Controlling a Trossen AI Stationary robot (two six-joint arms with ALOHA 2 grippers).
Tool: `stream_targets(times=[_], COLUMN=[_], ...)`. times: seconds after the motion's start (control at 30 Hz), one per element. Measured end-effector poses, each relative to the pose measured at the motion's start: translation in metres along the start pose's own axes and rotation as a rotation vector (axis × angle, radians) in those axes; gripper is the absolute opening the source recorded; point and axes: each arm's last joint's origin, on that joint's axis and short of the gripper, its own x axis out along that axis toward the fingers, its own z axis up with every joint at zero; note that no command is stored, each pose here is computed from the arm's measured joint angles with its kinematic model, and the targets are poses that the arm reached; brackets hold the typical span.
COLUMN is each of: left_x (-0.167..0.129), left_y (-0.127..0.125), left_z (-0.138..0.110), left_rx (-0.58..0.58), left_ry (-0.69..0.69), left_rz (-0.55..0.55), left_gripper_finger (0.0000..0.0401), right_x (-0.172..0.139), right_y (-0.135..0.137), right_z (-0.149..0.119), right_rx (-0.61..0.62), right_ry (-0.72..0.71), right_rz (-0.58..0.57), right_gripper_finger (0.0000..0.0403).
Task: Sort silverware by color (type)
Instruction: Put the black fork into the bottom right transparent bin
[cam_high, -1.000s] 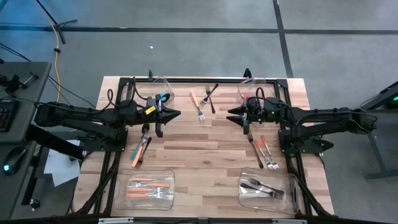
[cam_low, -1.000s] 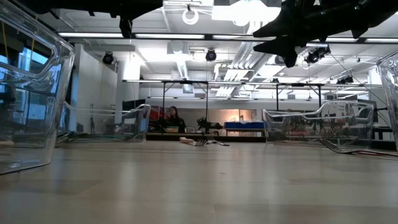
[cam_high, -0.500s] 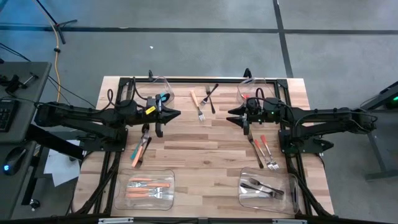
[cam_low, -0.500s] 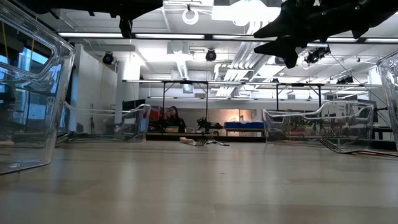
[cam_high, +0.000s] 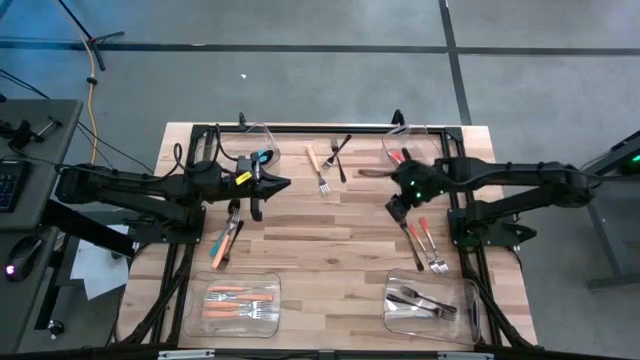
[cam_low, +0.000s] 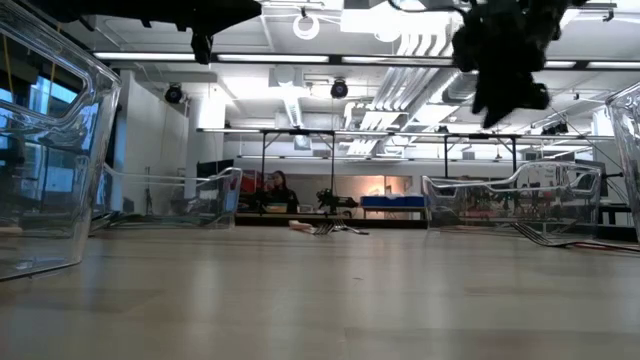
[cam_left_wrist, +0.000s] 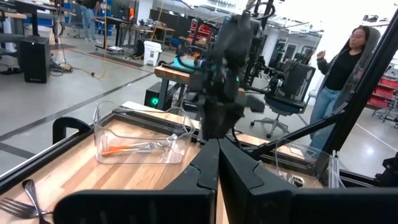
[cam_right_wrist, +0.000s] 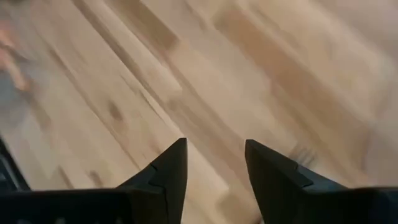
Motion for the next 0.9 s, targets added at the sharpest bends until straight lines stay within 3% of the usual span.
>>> stream_targets(times=[0.37,0.5,0.9], left_x=[0.000,0.000,0.000], left_y=[0.001,0.001,0.001], left_z=[-0.002,-0.003,-0.003], left_rx=[0.000,-0.006,-0.023], left_ry=[0.014,0.023,0.026], left_rz=[0.012,0.028,0.030], left_gripper_finger=[0.0000,0.0000,0.0000], right_x=[0.053,0.064,0.083], right_y=[-0.010,-0.017,-0.029], right_z=[-0.057,-0.074,-0.087], right_rx=[0.256,0.323,0.372], right_ry=[0.289,0.315,0.277], right_rz=[-0.212,-0.260,-0.235], right_gripper_finger=[0.0138,0.0138,0.0138])
